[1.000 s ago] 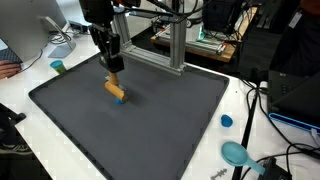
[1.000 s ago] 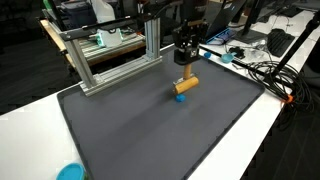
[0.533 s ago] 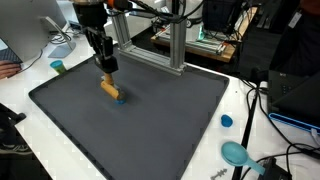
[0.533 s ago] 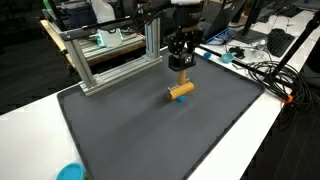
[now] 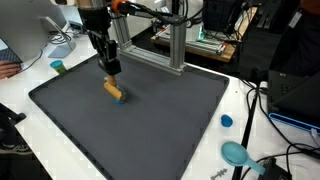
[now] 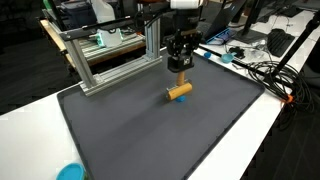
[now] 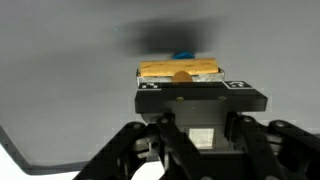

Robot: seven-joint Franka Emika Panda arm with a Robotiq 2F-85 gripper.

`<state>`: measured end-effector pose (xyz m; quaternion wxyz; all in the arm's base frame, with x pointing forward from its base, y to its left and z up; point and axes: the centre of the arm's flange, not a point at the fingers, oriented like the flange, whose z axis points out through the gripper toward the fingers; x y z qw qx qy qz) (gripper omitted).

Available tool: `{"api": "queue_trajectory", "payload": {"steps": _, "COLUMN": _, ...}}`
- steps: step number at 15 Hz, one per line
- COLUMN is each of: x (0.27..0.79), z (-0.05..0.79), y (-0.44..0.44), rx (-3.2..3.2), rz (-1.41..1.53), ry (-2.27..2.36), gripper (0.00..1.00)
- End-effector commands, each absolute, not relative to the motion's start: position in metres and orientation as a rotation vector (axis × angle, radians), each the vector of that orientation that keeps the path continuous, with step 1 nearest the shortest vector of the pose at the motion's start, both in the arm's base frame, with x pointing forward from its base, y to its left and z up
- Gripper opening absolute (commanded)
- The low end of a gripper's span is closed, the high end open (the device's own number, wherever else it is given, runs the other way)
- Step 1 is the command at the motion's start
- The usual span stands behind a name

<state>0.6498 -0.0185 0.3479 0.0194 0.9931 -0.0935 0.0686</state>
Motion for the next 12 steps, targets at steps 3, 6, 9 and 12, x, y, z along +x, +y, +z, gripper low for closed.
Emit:
{"api": "queue_trajectory", "payload": {"steps": 3, "x": 0.651, "z": 0.335, "y": -0.017, "rx": 3.071, "rz": 0.196, "ry": -0.291, "gripper": 0.22}}
{"api": "queue_trajectory", "payload": {"steps": 6, "x": 0.654, "z": 0.324, "y": -0.016, "rx": 3.074, "rz": 0.198, "ry": -0.284, "gripper": 0.22}}
{"api": "queue_trajectory", "payload": {"steps": 9, "x": 0.657, "z": 0.321, "y": -0.014, "rx": 3.075, "rz": 0.218, "ry": -0.271, "gripper": 0.22}}
{"api": "queue_trajectory", "payload": {"steps": 12, "x": 0.658, "z": 0.312, "y": -0.01, "rx": 3.065, "rz": 0.179, "ry": -0.258, "gripper": 0.22}}
